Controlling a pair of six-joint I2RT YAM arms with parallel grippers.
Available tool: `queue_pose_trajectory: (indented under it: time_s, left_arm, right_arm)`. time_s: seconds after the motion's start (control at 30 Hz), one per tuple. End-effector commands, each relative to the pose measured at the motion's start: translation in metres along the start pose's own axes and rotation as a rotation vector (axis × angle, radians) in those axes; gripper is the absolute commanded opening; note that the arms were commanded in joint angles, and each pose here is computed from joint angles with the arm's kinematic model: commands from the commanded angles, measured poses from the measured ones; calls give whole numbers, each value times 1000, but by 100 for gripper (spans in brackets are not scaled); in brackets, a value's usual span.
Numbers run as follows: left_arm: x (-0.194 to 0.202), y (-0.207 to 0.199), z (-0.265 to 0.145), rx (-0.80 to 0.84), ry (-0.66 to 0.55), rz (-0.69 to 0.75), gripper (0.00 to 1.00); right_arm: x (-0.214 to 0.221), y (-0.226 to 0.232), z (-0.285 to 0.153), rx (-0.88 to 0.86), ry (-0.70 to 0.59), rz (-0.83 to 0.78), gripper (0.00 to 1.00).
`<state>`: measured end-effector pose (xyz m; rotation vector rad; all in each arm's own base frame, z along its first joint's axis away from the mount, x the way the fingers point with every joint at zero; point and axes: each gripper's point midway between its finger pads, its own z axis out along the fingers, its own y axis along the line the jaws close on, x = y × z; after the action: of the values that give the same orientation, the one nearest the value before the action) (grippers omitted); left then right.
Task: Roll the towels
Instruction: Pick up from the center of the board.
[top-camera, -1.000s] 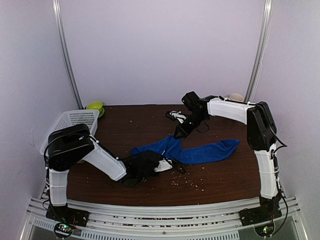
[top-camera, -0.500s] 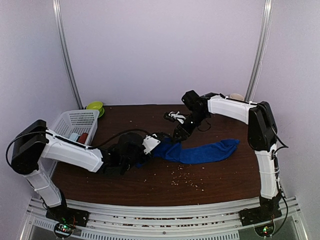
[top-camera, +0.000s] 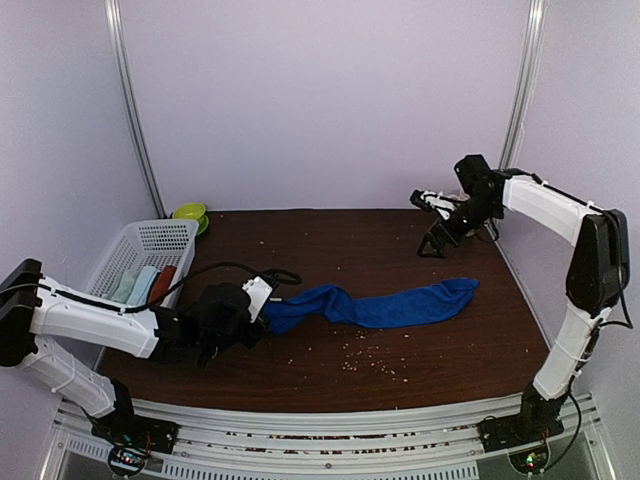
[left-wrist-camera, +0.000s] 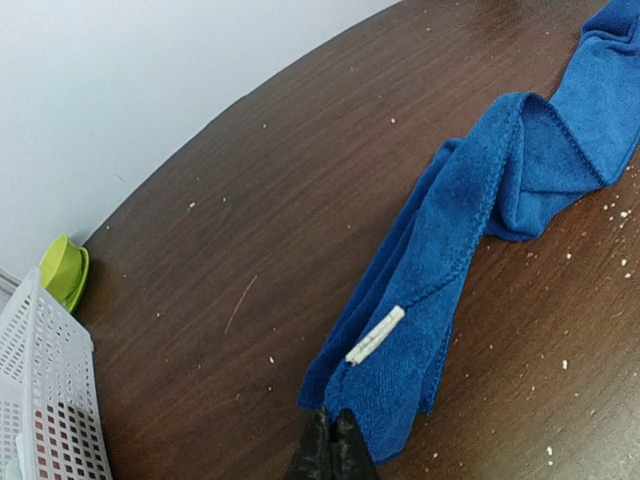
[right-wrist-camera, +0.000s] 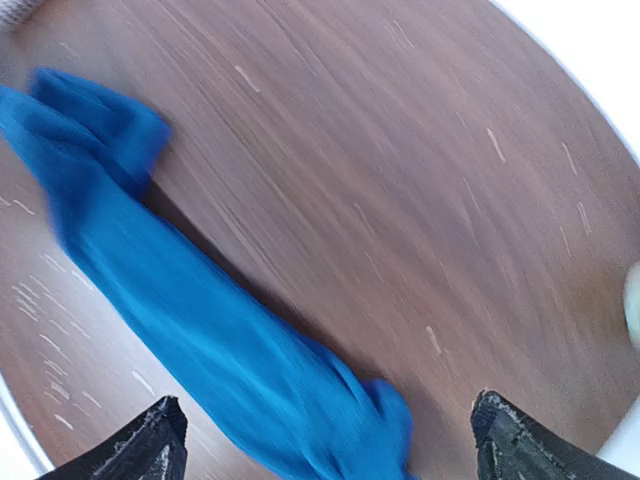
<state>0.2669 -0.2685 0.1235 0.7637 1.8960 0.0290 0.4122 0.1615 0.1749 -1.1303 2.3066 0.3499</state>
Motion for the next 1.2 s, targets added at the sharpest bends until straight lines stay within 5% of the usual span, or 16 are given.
queue_pose_trajectory:
  time_s: [0.0, 0.23, 0.53, 0.73, 1.17]
  left_arm:
    - [11, 7, -3, -20, 22, -69, 0]
    - [27, 25, -6, -72, 43, -130, 0]
    - [30, 30, -10, -58, 20, -164, 0]
    - [30, 26, -8, -46, 21, -160, 0]
    - [33, 22, -2, -43, 36, -144, 0]
  right_arm:
    - [66, -35, -4, 209, 119, -45, 100]
    - [153, -47, -7, 182, 265, 41, 98]
    - [201, -67, -3, -15, 218, 369, 86]
    - [209, -67, 22, -101, 216, 448, 71]
    - [198, -60, 50, -230, 183, 491, 57]
